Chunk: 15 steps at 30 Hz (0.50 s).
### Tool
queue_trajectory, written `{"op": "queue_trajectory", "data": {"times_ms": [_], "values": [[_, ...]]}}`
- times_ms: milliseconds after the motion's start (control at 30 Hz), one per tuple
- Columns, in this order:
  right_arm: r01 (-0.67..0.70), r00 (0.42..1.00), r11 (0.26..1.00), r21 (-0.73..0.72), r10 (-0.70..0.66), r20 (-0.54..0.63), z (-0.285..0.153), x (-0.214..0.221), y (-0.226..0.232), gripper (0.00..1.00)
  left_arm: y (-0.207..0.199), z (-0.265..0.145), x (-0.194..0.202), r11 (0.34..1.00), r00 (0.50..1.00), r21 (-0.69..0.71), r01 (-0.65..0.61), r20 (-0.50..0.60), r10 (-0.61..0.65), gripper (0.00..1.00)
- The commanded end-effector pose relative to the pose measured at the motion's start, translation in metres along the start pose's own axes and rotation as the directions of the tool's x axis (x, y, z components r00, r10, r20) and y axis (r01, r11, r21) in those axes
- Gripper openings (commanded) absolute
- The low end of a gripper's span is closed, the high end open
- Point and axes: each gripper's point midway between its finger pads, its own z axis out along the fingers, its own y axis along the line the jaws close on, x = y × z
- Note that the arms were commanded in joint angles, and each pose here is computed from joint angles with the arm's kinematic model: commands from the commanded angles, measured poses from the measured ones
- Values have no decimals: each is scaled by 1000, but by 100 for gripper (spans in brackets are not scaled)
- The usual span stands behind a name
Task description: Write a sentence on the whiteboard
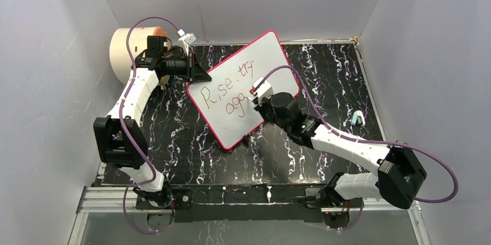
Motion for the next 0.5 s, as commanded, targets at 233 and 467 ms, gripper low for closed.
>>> {"op": "queue_trajectory", "data": {"times_ms": [233, 467], "values": [[-47, 989, 999, 27, 42, 144, -11, -39, -10, 0, 2, 4, 29, 998, 995, -31, 47, -83, -49, 0], [-51, 979, 998, 32, 43, 201, -8, -60, -14, 0, 3, 4, 30, 998, 995, -31, 50, -86, -52, 0]]}}
